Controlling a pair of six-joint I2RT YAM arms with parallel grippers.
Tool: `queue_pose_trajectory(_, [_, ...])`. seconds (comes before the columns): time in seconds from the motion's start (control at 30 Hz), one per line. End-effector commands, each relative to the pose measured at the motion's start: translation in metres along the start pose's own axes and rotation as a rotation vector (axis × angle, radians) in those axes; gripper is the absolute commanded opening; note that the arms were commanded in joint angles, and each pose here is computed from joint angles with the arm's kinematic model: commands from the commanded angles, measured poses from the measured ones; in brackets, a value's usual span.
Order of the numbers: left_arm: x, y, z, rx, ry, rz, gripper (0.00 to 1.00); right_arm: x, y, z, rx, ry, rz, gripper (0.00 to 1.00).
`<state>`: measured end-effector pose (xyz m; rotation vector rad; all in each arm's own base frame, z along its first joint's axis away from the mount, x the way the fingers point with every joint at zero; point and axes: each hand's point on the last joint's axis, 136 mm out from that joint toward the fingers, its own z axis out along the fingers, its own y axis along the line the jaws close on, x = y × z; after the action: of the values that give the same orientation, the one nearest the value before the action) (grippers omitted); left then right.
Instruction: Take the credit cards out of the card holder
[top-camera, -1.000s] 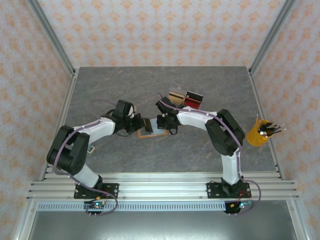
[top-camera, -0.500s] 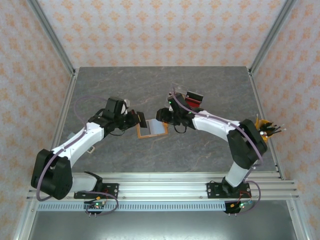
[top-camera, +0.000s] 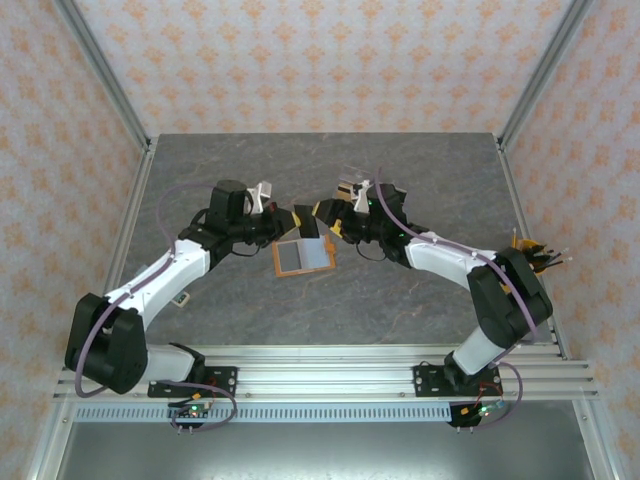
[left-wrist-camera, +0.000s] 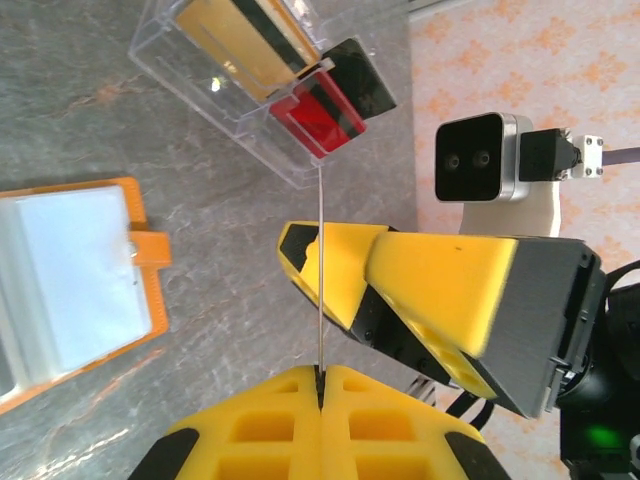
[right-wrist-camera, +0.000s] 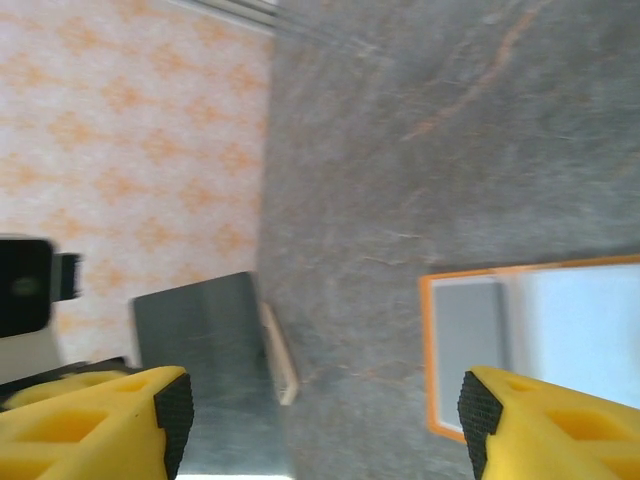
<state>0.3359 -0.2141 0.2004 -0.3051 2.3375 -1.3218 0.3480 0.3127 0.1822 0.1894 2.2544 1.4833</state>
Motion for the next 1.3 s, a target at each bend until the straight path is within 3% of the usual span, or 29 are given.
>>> queue_pose_trajectory(0.0, [-0.013,-0.029,-0.001,0.105,-0.013,0.007,0.00,-0.007,0.037,-0.008,-0.165,-0.001,0.019,0.69])
queue_pose_trajectory(0.73, [-0.016,-0.021,-0.004,0.072,-0.009,-0.014,0.00,-0.004,0.045,-0.002,-0.206,0.056,0.047,0.28])
queue_pose_trajectory(0.93, [-0.011,-0.006,-0.006,-0.028,0.015,-0.011,0.01,-0.003,0.043,-0.002,-0.176,0.065,0.017,0.09])
queue_pose_trajectory(1.07, [-0.012,0.025,-0.023,-0.263,-0.006,0.032,0.30,-0.003,0.030,-0.005,-0.071,0.059,-0.069,0.00])
queue_pose_trajectory(1.27, [-0.020,0.066,-0.068,-0.604,-0.040,0.146,0.75,-0.026,-0.008,-0.039,0.333,-0.013,-0.384,0.00])
